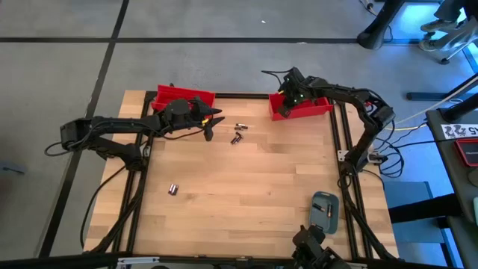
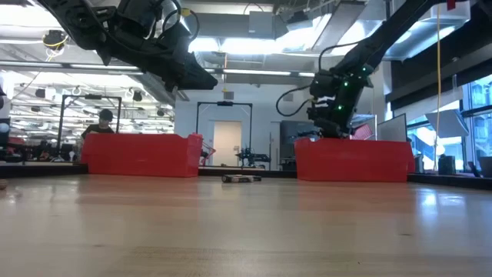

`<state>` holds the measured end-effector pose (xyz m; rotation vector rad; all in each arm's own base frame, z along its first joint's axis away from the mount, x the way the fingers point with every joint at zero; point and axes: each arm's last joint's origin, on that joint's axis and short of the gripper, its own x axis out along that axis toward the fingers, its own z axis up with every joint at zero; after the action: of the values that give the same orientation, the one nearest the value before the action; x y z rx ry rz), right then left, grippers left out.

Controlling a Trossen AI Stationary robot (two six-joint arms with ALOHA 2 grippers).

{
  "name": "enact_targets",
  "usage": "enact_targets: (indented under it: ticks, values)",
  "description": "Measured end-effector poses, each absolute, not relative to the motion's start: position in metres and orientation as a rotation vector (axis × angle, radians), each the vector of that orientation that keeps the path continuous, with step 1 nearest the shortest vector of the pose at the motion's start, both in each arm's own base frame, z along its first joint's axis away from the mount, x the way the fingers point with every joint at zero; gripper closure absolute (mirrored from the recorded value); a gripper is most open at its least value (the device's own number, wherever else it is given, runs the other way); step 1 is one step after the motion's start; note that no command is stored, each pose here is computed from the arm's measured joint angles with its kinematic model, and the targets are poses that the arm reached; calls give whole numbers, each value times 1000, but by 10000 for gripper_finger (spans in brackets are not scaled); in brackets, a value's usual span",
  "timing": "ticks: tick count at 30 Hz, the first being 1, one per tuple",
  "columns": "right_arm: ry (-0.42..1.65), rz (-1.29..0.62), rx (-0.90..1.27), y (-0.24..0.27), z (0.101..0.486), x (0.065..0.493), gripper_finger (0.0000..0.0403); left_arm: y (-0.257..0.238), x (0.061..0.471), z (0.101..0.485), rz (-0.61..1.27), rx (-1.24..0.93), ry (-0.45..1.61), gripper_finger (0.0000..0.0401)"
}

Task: Sort batteries
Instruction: Put the small black battery into the right red bin, then adjust the right red bin

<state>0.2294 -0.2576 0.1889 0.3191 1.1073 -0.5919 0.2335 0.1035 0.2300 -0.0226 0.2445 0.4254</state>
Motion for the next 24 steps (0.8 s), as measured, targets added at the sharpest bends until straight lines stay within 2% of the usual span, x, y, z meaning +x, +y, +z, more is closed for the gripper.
enact_targets:
  ticks: [13,18,24]
  values:
    - [1129,-605,323,-257,186,229,349,103,234,230,427,-33,242,262]
    - [1127,-616,316,-260,193,231,281,103,234,230,427,-33,243,262]
    - [1178,-582,307,-263,223,234,194,103,234,230,428,-43,240,262]
